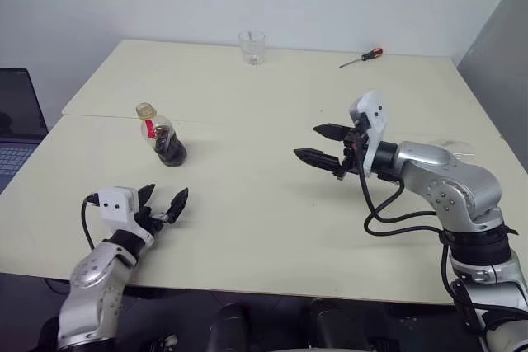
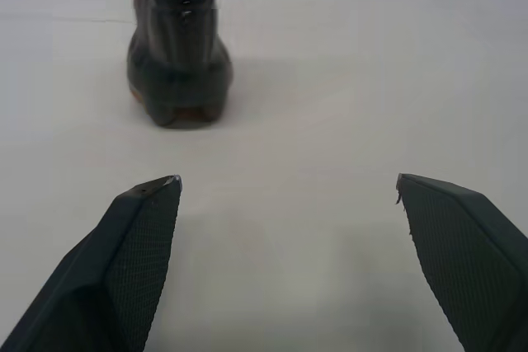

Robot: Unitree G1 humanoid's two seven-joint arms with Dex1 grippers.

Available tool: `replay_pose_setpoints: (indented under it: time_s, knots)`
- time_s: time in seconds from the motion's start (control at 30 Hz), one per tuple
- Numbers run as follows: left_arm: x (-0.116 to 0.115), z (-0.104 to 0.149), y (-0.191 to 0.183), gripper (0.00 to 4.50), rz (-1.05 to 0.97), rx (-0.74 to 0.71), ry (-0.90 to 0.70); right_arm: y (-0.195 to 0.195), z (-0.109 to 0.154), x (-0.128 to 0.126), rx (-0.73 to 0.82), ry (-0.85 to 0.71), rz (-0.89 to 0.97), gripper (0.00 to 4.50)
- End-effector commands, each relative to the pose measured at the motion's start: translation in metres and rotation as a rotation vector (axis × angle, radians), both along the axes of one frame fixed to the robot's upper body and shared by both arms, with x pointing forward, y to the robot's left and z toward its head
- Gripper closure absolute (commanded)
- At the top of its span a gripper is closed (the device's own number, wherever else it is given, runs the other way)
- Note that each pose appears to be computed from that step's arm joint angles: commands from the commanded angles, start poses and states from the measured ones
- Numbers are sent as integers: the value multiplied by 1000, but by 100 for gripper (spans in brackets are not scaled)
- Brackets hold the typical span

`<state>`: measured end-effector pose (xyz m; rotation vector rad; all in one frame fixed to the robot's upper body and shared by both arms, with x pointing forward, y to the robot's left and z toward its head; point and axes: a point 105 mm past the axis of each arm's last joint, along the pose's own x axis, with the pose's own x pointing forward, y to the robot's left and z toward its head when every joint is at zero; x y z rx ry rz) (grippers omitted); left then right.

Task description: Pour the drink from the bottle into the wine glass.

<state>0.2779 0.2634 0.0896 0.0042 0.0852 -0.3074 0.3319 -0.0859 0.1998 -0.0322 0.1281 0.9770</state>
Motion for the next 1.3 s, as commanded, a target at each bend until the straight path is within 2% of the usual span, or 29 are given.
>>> replay_pose_setpoints:
  time_s: [0.03,0.2,0.33,0.43,0.67,1.3]
  knots:
    - [-7,30,-17,7,-169,51,-35,-21,16,3,29,-52,-54,0]
    - [-11,45,-47,7,-332,75,-18,-51,9,8,17,-48,-185,0]
    - [6,56,-62,7,-343,33,-67,-67,7,7,65,-33,-281,0]
    - [17,49,-76,7,-382,23,-54,-64,4,1,87,-23,-298,0]
    - [35,52,-87,7,-406,6,-79,-67,3,-6,69,-27,-339,0]
    - [57,60,-130,7,-578,-19,-110,-83,7,-12,37,-63,-452,0]
